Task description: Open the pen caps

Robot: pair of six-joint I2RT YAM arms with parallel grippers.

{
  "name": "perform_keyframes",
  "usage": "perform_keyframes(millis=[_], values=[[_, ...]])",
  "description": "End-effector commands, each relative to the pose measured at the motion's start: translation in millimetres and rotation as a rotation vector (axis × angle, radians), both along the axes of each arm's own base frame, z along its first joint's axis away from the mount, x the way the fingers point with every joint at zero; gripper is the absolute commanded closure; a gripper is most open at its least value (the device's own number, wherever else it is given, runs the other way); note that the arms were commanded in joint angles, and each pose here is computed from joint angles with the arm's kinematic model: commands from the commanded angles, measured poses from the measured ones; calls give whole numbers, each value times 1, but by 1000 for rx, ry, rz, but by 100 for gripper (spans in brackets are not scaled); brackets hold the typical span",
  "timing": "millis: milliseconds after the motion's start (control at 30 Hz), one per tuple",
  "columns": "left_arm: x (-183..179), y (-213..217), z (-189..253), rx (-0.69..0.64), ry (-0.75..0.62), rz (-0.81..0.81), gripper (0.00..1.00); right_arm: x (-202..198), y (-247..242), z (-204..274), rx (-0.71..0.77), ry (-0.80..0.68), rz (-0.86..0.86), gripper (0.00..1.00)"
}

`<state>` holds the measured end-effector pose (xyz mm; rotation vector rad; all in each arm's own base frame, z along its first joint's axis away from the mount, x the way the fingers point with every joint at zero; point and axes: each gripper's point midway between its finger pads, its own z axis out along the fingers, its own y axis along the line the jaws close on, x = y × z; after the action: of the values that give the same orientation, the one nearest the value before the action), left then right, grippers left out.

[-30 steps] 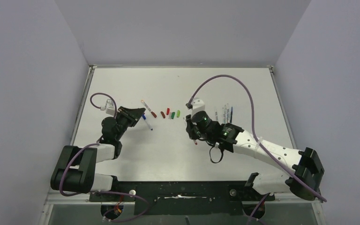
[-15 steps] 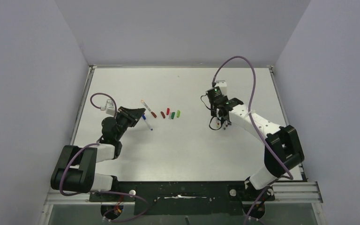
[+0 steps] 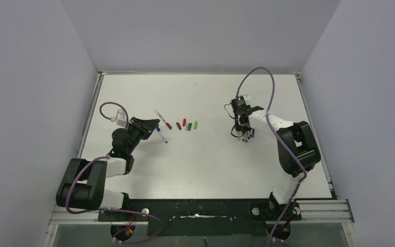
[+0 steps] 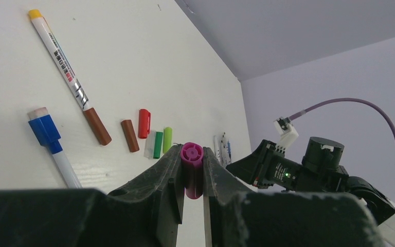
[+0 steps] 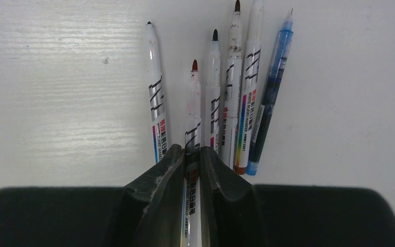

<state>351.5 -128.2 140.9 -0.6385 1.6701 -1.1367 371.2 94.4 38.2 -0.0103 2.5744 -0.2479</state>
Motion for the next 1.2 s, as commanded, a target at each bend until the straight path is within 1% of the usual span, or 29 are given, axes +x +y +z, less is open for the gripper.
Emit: perform_keyframes(millis=[0,67,167,333,567,867,1167], values=[[7,0,19,5,-73,-6,99,21,5,13,36,-62,13,92],[8,0,19,6,-71,-6,99,21,4,12,40,-59,12,90],[9,0,16,16,-59,-7,99,21,4,11,45,-56,14,83],[13,-3,8,47,-27,-12,99,20,3,9,47,-52,15,75],[19,-13,0,106,11,-35,99,20,5,10,72,-56,23,73],[30,-34,-14,281,79,-68,100,15,17,33,156,-111,57,68],[41,-47,-38,430,160,-112,100,14,25,39,202,-126,85,66]])
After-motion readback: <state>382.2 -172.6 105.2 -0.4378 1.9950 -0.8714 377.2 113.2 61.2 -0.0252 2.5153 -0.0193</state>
